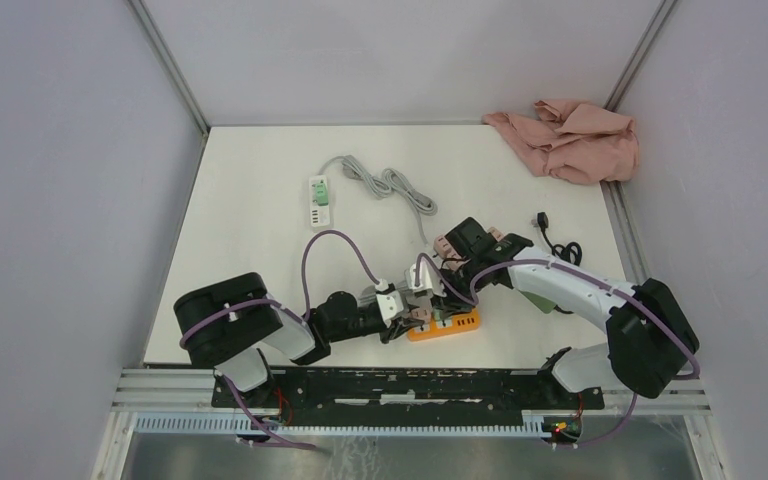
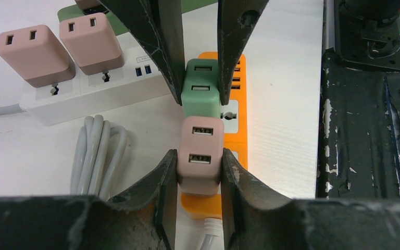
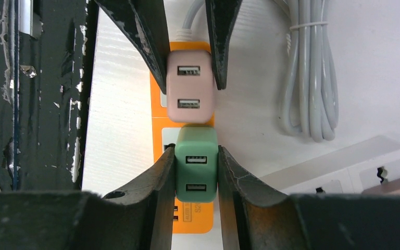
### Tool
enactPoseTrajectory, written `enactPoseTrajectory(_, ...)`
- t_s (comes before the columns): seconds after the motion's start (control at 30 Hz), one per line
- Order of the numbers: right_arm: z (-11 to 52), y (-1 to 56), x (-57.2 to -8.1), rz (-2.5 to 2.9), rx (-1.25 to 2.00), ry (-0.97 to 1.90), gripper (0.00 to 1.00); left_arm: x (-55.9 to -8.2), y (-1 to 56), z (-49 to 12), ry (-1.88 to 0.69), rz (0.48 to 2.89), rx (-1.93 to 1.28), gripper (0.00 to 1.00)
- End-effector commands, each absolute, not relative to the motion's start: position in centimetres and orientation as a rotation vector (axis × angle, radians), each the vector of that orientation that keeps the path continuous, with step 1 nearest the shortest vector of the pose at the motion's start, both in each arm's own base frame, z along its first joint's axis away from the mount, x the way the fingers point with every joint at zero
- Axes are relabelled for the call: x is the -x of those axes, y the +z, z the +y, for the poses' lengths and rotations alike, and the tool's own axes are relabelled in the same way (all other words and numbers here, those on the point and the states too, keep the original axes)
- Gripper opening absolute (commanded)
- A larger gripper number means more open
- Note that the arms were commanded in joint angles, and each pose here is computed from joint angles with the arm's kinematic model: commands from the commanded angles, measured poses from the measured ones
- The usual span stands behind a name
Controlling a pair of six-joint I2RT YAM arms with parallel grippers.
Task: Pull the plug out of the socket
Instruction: Remove the plug from the socket.
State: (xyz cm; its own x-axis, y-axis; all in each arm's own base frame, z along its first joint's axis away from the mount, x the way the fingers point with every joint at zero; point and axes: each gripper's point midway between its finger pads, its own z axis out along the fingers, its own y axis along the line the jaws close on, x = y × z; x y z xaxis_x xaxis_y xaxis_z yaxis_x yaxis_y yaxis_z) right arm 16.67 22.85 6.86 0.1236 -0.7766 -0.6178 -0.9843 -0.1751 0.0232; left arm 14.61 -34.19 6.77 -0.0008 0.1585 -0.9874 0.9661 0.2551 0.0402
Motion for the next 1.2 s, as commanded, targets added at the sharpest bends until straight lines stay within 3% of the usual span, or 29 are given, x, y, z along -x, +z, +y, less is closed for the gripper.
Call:
enactPoseTrajectory(0.0,21.4,7.7,-18.0,1.654,2.018,0.634,0.00,-13.9,5.2,-33.8,-0.930,1.483,-1.156,0.03)
enactPoseTrajectory(0.23,23.3,7.6,-14.1,1.538,2.111,0.835,0.00,-14.0,5.2,-34.0,-0.928,1.482,-1.158,0.03)
enactPoseTrajectory(0.4,25.9,9.2,-16.0,1.648,1.952,0.832,0.00,-14.2,5.2,-34.1,-0.923,1.487,-1.158,0.03)
enactPoseTrajectory(0.6,23.6,9.5,-18.0,1.680,1.888,0.766,0.00,-14.3,4.9,-34.1,-0.908,1.493,-1.165,0.03)
enactPoseTrajectory(0.9,23.8,8.9,-14.0,1.566,2.036,0.916,0.00,-14.4,4.8,-34.1,-0.896,1.488,-1.173,0.03)
enactPoseTrajectory(1.17,25.6,10.1,-15.7,1.646,1.913,0.921,0.00,-14.5,4.7,-34.0,-0.889,1.496,-1.169,0.03)
